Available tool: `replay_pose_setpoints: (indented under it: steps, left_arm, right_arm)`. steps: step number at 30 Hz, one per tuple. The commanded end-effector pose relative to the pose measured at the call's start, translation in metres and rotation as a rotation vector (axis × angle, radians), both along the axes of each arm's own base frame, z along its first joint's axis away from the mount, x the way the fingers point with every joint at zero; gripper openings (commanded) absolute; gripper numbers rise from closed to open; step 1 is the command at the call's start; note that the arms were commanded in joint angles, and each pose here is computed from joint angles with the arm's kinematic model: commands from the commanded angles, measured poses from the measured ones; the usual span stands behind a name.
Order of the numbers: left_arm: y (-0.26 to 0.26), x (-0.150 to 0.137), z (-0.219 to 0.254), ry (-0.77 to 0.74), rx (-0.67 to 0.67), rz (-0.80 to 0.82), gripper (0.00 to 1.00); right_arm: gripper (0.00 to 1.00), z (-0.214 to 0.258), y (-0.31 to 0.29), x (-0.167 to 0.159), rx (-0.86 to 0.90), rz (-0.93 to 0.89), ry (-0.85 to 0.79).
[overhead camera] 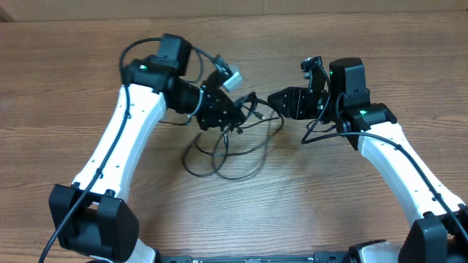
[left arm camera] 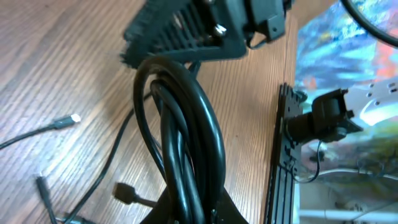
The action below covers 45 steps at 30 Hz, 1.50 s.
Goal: Untangle cables
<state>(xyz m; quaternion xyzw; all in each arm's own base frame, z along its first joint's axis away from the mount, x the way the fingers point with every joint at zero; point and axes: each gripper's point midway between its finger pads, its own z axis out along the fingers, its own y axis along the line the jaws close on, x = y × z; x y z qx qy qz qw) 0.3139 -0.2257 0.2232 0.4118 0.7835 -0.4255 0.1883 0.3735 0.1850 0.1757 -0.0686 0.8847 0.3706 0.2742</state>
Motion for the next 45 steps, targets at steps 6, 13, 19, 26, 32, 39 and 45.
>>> replay_pose_setpoints:
  steps: [6, 13, 19, 26, 32, 39, 45]
  left_arm:
    - [0.004, -0.026, 0.01, -0.058, -0.057, -0.141, 0.04]
    - [0.007, -0.035, 0.008, -0.07, -0.053, -0.188, 0.04]
    - [0.007, -0.035, 0.009, -0.071, -0.058, -0.188, 0.04]
    - [0.002, -0.036, 0.017, -0.086, -0.115, -0.202, 0.04]
    - [-0.007, -0.043, 0.027, -0.071, -0.179, -0.219, 0.04]
    - [-0.009, -0.044, 0.029, -0.072, -0.189, -0.223, 0.04]
    - [-0.009, -0.042, 0.028, -0.08, -0.19, -0.221, 0.04]
  right_arm:
    - [0.54, 0.041, 0.013, 0.022, -0.073, 0.205, -0.431]
    - [0.54, 0.089, 0.051, -0.025, 0.177, 0.57, -0.659]
    - [0.55, 0.118, 0.057, -0.074, 0.397, 0.827, -0.741]
    - [0.55, 0.118, 0.061, -0.078, 0.391, 0.856, -0.787]
    - [0.47, 0.101, 0.076, -0.064, 0.261, 0.788, -0.796]
    - [0.41, 0.098, 0.077, -0.062, 0.246, 0.776, -0.787]
    - [0.16, 0.097, 0.077, -0.063, 0.246, 0.776, -0.779]
